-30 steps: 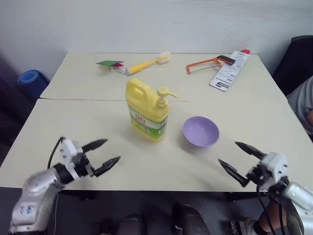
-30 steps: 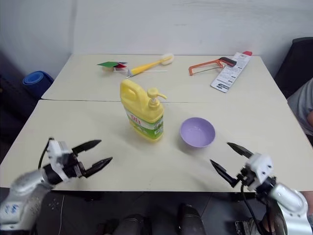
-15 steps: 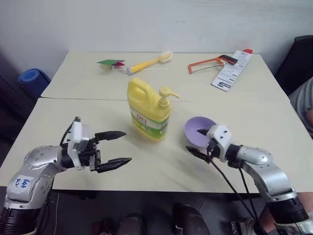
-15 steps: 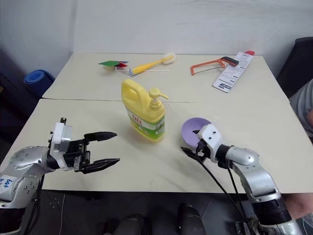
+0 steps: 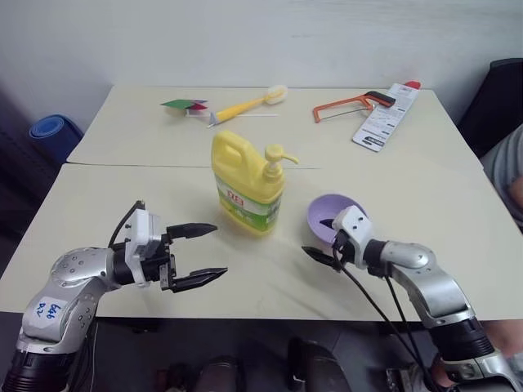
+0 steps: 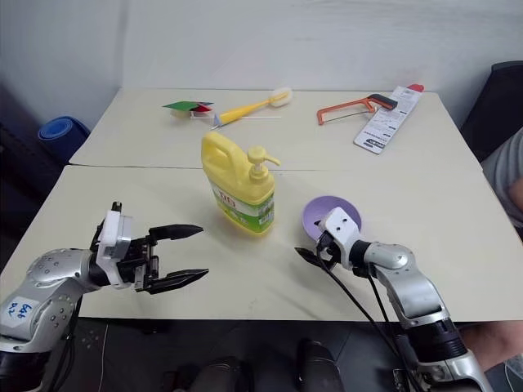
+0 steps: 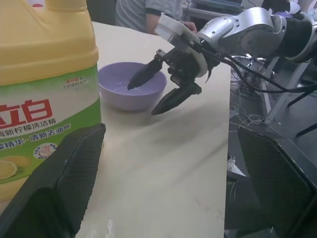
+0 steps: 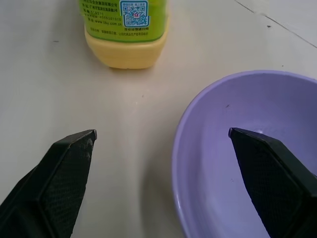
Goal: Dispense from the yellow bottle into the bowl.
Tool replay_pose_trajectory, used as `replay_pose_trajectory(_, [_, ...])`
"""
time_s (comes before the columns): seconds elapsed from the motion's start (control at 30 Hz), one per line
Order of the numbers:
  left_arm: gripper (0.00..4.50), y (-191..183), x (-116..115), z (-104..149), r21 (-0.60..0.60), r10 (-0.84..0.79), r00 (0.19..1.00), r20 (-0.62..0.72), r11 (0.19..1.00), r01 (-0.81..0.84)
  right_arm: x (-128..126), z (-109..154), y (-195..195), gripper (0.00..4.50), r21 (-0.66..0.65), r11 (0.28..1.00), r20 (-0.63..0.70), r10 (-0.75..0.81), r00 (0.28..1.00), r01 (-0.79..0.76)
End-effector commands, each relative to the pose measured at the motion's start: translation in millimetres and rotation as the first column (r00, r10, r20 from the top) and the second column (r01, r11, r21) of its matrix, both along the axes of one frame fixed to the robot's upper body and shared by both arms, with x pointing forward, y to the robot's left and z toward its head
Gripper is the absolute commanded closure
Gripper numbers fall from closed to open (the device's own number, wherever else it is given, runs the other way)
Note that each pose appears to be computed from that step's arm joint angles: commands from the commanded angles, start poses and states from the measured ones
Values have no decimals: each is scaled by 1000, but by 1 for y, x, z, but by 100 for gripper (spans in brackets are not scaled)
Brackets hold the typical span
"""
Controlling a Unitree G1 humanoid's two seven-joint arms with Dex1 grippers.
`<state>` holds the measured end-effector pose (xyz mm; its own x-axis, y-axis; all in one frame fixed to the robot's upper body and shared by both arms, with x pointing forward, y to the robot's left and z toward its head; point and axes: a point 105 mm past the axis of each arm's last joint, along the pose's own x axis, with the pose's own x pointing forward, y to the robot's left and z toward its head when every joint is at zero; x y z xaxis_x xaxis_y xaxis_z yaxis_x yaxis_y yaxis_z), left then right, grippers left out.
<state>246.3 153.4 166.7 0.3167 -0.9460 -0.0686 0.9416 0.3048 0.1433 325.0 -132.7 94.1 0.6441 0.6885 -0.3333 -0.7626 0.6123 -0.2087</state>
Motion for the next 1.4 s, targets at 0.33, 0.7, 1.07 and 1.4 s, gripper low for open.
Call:
replay_pose_trajectory(0.33, [0,1,2,12,0,39,998,58,999,-39,7,1,9,363,4,1000,31,21,999,-21])
replay_pose_trajectory(0.7, [0,-11,21,112,-204,36,986,161,979,-3,-19,64,-5,448,-102,974,155,217,964,-203])
replay_pose_trajectory(1.07, [241,-58,65,156,-146,-42,966,257,986,82,-36,110,11,450,-215,926,230,356,906,-309])
replay_pose_trajectory(1.4, [447,-90,88,139,-68,-91,963,253,991,112,-41,126,22,450,-215,922,266,371,890,-320])
